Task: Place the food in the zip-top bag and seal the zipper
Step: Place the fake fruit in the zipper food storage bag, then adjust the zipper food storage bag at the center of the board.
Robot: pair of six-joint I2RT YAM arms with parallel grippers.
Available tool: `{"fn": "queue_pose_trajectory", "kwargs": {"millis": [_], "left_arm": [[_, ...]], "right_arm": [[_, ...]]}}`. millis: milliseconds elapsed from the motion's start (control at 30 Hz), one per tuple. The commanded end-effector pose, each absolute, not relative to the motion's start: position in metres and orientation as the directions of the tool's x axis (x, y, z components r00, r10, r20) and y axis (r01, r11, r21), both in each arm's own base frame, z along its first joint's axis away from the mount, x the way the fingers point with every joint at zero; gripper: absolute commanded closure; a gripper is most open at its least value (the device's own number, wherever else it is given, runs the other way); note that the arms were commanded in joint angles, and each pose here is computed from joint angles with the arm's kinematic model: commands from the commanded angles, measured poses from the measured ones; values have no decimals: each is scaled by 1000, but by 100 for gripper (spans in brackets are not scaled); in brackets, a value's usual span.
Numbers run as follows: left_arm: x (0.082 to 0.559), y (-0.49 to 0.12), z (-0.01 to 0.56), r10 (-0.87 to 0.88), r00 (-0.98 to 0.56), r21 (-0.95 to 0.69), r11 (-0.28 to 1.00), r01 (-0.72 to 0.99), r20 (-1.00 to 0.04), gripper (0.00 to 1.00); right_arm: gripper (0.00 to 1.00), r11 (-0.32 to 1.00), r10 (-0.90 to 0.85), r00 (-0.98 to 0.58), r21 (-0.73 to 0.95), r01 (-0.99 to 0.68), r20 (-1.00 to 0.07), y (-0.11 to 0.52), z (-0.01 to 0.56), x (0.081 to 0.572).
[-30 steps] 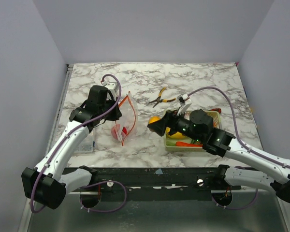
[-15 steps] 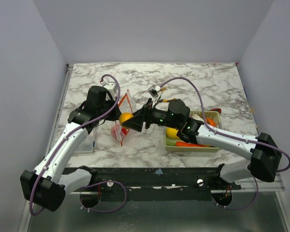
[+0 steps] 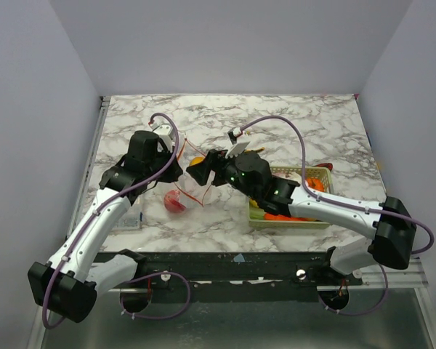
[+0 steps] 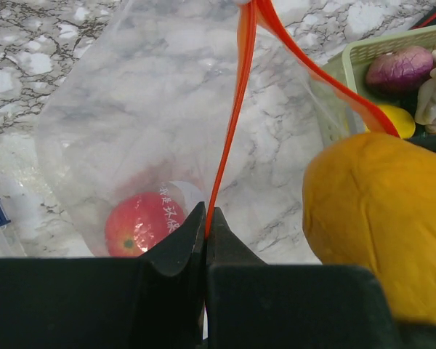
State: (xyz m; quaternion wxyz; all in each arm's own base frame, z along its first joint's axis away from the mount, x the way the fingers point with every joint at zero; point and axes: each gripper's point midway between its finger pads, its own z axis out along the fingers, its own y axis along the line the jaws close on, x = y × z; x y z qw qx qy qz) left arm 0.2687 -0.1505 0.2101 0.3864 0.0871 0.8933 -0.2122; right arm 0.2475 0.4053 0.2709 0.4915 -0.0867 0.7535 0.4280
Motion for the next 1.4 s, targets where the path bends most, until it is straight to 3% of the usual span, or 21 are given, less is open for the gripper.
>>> {"fn": "queue_pose_trajectory", "kwargs": {"millis": [0, 300, 533, 667, 900, 1100, 1367], "left_arm": [[267, -152, 219, -25, -654, -325, 882, 341, -756, 100], [268, -150, 221, -39, -649, -332, 881, 336, -760, 100], [268, -148, 221, -44, -648, -332, 883, 331, -761, 100], [269, -146, 222, -48, -641, -327, 887, 325, -766, 100], [269, -148, 222, -54, -650, -346, 878, 330, -758, 100], [269, -146, 222, -58, -648, -343, 881, 324, -760, 100], [270, -147, 220, -64, -656, -355, 877, 322, -752, 100]], "right_arm": [[73, 738, 268, -483, 500, -453, -834, 394, 252, 266], [47, 741, 249, -491, 491, -458, -835, 400, 250, 263], [15, 736, 254, -504, 503, -453, -826, 416, 255, 270], [7, 753, 250, -516, 499, -428, -819, 407, 254, 267], [4, 798, 204, -529, 453, -398, -824, 384, 254, 260], [16, 826, 205, -550, 445, -347, -809, 358, 247, 251], [21, 806, 199, -596, 476, -352, -778, 362, 222, 242]]}}
